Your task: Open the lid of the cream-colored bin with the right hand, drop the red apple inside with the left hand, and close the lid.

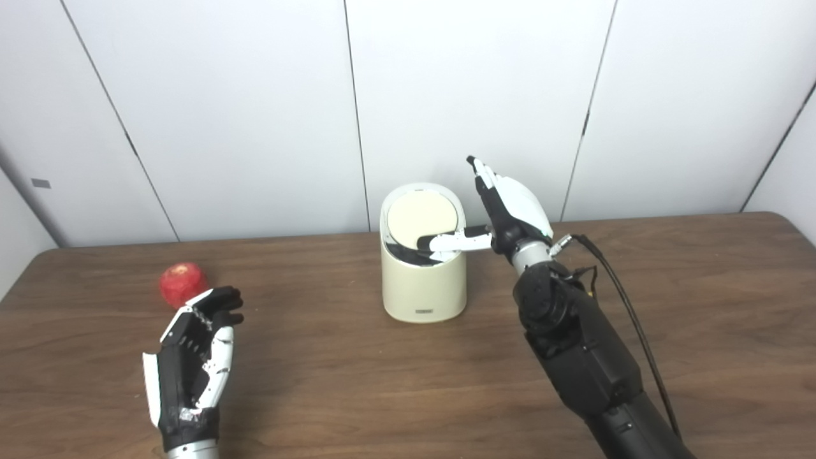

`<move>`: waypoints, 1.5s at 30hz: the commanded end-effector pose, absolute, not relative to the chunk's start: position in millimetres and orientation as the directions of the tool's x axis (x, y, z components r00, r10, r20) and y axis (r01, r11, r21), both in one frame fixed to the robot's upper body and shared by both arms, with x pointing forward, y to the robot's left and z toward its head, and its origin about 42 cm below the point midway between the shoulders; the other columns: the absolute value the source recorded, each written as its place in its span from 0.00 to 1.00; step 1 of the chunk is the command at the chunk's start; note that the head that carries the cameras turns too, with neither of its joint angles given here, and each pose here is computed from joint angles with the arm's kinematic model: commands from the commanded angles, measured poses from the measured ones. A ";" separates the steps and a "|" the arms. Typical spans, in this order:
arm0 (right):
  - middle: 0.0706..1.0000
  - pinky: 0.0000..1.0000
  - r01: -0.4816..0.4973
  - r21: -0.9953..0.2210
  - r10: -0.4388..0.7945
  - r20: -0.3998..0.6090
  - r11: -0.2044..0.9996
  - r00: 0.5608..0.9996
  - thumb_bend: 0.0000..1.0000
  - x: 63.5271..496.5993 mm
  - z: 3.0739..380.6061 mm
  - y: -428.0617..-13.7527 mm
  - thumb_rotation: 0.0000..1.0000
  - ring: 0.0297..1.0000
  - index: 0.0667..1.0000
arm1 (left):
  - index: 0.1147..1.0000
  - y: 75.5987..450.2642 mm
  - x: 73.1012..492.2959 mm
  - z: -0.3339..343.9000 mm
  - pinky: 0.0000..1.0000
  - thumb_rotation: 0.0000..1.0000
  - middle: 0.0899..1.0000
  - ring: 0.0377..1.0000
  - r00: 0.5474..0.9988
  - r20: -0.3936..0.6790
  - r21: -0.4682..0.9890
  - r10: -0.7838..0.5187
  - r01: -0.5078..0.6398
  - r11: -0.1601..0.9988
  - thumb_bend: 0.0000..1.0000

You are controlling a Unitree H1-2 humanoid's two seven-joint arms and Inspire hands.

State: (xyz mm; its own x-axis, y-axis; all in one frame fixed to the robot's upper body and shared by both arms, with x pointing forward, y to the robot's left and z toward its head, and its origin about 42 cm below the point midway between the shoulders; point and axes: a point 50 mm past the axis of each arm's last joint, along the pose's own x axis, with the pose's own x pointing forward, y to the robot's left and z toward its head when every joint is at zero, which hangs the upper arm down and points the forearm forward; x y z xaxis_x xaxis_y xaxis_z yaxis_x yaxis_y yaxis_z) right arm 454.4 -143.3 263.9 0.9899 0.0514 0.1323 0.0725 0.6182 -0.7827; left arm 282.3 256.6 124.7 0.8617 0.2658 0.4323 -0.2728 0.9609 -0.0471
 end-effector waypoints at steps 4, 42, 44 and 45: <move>1.00 0.97 0.128 -0.793 0.043 0.191 0.596 0.981 0.83 457.0 283.4 -142.1 0.32 1.00 1.00 | 0.63 251.3 268.7 105.5 0.62 0.42 0.66 0.67 0.883 0.380 -0.045 0.277 -0.281 0.959 0.27; 1.00 0.88 0.207 -0.554 0.050 0.413 0.806 0.909 1.00 387.9 271.3 -187.6 1.00 0.97 1.00 | 0.63 256.9 270.0 103.6 0.61 0.43 0.65 0.66 0.888 0.374 -0.034 0.266 -0.273 0.961 0.28; 1.00 0.87 0.217 -0.542 0.043 0.427 0.812 0.903 1.00 380.1 268.8 -188.6 1.00 0.97 1.00 | 0.63 257.1 270.5 103.5 0.61 0.44 0.66 0.67 0.889 0.374 -0.036 0.265 -0.272 0.962 0.28; 1.00 0.87 0.220 -0.539 0.041 0.430 0.813 0.902 1.00 377.1 266.0 -189.1 1.00 0.97 1.00 | 0.63 257.4 270.8 103.3 0.61 0.44 0.66 0.67 0.889 0.373 -0.037 0.265 -0.270 0.962 0.28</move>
State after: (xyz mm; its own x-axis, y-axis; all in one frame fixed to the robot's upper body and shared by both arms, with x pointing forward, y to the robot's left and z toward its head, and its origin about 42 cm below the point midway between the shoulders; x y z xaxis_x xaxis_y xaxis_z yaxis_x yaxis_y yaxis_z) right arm 378.7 -191.6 247.5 0.9403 0.0314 0.3390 0.1786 0.8023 -0.5696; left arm 282.2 257.1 124.8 0.8638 0.2571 0.4333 -0.2663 0.9630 -0.0405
